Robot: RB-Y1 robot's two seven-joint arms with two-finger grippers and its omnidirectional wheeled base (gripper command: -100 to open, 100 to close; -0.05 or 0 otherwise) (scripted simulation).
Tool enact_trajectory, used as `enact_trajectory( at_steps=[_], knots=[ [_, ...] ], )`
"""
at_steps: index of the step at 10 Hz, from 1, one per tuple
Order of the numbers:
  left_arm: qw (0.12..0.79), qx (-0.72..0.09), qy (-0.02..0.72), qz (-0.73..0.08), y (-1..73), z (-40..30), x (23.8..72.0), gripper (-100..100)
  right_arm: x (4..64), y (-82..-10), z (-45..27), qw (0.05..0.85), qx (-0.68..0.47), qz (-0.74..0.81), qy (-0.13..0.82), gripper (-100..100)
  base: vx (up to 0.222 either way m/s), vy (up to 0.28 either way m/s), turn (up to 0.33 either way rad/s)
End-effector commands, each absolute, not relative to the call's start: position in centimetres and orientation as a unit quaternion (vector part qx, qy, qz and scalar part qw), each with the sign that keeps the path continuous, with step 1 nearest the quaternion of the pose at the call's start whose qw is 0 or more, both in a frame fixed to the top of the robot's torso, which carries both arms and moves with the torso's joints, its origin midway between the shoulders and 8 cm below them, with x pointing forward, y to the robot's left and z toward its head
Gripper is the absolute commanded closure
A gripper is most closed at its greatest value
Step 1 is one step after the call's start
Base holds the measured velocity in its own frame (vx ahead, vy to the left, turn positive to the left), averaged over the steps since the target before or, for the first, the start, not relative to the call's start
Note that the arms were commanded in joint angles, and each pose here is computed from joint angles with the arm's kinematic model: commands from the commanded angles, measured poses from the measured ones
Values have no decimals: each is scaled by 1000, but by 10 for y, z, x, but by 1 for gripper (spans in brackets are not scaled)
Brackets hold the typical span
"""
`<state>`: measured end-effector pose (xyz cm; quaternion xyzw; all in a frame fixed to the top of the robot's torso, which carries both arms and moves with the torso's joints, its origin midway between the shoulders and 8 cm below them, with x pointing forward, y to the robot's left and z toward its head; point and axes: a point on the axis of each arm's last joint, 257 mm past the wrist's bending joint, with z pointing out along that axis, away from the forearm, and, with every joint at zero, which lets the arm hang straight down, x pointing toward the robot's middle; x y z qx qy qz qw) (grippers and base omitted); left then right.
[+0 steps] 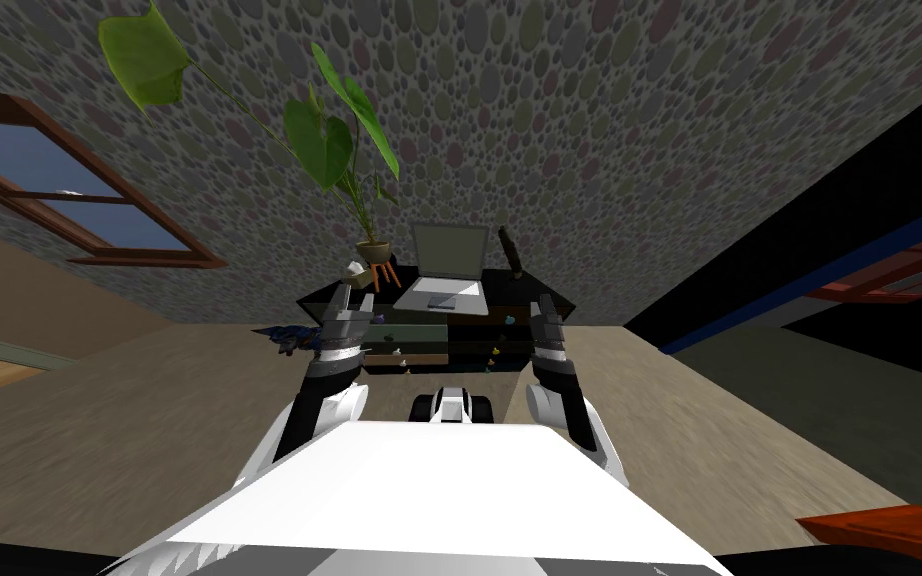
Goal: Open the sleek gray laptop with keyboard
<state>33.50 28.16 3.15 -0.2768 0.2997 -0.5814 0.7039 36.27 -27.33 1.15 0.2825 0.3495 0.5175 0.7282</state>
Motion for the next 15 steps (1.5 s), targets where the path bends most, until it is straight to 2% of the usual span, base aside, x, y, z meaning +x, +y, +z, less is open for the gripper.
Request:
enact_trajectory(
  at_steps=[1, 15],
  knots=[
    [692, -268, 324, -587, 273, 28, 351, -100, 363, -273, 11, 728, 283, 517, 350, 0, 19, 7, 7],
    [635, -277, 390, -607, 235, 34, 453, -100, 363, -273, 11, 728, 283, 517, 350, 0, 28, 13, 8]
  ],
)
